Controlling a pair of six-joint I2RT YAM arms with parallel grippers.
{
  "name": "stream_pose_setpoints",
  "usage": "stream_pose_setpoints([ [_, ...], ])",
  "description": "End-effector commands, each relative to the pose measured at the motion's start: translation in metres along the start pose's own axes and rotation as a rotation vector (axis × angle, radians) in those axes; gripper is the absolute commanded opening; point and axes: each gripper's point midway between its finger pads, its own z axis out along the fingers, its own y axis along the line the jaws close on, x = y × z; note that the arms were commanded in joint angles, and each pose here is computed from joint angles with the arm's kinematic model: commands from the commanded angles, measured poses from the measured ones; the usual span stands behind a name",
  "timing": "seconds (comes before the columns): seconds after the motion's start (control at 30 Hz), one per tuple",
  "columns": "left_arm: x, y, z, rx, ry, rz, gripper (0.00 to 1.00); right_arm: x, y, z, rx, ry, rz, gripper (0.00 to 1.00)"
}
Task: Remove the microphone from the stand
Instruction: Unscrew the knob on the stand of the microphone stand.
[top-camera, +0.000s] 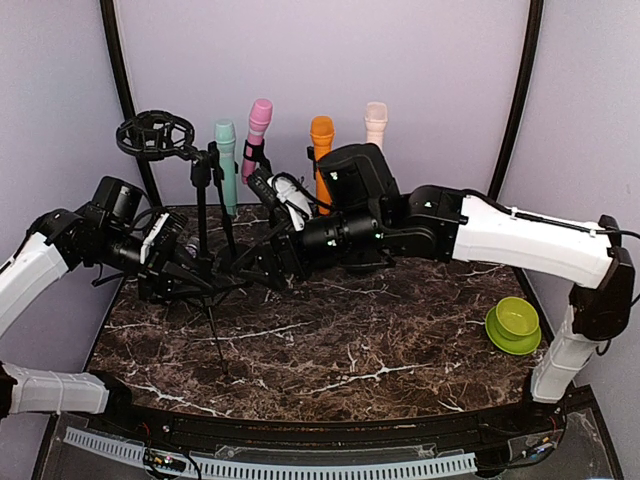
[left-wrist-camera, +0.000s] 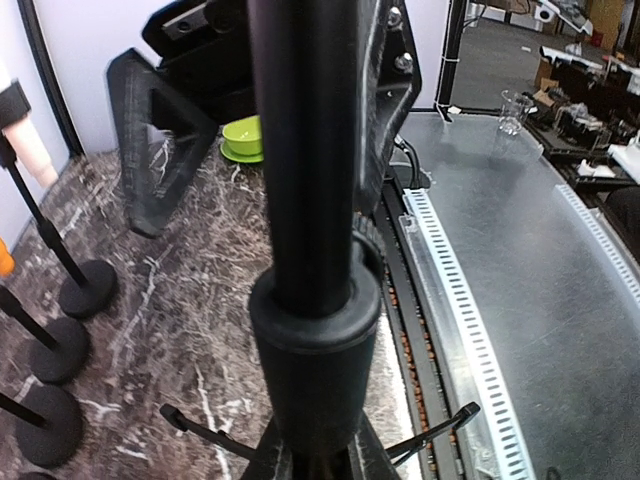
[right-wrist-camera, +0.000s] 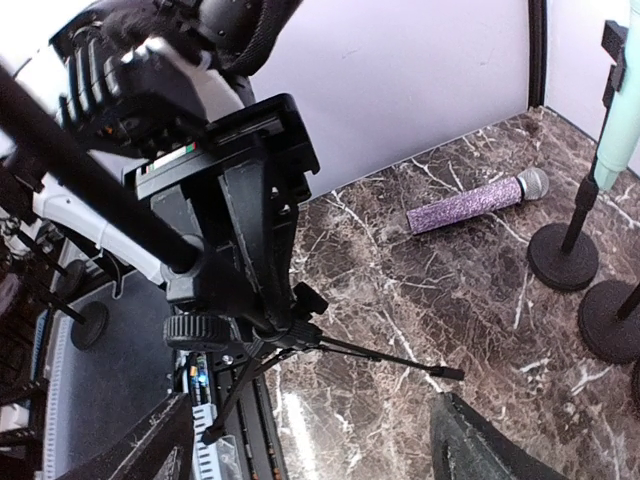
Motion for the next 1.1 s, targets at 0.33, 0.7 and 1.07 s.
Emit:
stream_pose_setpoints([
  [0.33, 0.002, 0.0, 0.004, 0.084, 0.059, -0.307, 0.0, -0.021, -0.014, -0.034, 0.126, -0.252, 0.069, 1.0],
  [0.7, 0.016, -0.004, 0.01, 0.177, 0.188, -0.25, 0.0, 0.007, 0.006, -0.009, -0.245, -0.08, 0.287, 0.87],
  [1.07, 0.007, 0.0, 0.019, 0.196, 0.176, -0.197, 0.0, 0.017, 0.013, 0.015, -0.394, 0.101, 0.387, 0.75],
])
